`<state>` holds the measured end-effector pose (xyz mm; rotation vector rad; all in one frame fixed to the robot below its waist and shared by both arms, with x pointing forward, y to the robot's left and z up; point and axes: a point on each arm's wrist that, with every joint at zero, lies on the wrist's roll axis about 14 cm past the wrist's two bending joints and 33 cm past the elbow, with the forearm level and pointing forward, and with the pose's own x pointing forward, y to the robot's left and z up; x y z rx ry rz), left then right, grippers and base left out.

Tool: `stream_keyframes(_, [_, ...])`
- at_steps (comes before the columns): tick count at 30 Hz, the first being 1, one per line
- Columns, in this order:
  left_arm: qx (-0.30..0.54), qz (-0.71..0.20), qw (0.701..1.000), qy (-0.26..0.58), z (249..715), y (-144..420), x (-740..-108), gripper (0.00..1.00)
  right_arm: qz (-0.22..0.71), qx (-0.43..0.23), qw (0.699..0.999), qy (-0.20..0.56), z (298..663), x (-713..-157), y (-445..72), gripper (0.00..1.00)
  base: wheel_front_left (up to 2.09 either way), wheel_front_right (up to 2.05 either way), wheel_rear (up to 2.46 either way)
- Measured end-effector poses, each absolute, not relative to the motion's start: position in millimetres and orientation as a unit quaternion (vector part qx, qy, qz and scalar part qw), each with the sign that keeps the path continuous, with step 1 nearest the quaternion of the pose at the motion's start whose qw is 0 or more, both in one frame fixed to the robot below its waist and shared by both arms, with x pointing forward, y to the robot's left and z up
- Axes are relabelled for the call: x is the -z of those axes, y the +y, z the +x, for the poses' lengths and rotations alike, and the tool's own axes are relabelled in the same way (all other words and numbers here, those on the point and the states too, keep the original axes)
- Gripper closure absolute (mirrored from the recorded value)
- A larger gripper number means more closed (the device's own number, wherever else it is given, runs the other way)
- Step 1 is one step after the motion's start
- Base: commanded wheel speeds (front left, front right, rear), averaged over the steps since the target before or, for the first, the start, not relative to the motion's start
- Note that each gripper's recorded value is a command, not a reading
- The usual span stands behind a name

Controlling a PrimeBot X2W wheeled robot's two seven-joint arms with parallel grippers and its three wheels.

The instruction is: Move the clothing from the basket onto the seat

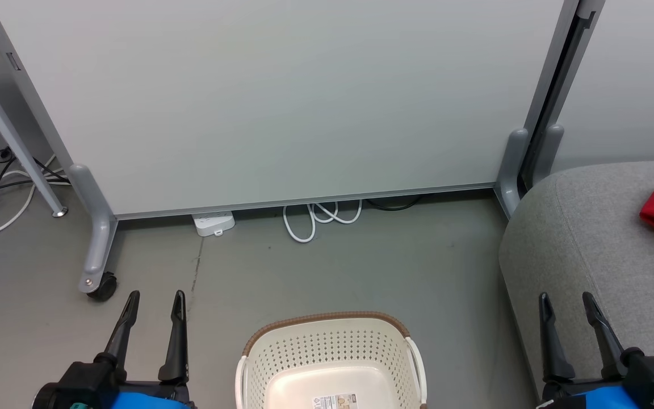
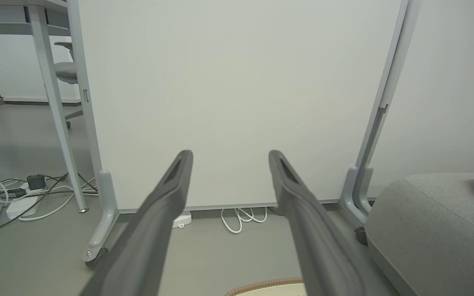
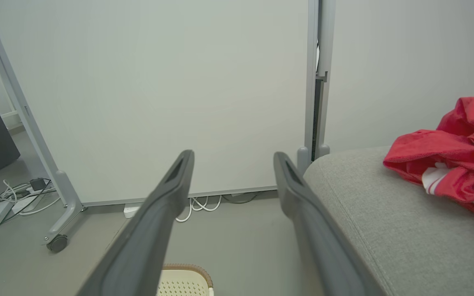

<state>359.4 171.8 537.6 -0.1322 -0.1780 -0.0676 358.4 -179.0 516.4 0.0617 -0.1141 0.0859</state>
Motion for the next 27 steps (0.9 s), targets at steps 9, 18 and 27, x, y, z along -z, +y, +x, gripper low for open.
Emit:
stream_keyframes(9, [0.032, -0.065, 0.994, -0.083, 359.4, 170.9, -534.2, 0.00, 0.032, -0.042, 0.997, -0.056, 358.3, -515.7, -179.5, 0.00, 0.00, 0.00, 0.00])
stream_keyframes(18, [0.021, -0.084, 0.996, -0.021, 348.5, 172.0, -495.6, 1.00, 0.047, -0.033, 0.998, -0.010, 351.3, -487.4, -182.2, 1.00, 0.00, 0.00, 0.00])
stream_keyframes(27, [0.001, -0.167, 0.986, -0.003, 350.3, 179.4, -489.9, 1.00, 0.133, -0.010, 0.991, 0.005, 352.0, -482.7, -189.6, 1.00, 0.00, 0.00, 0.00])
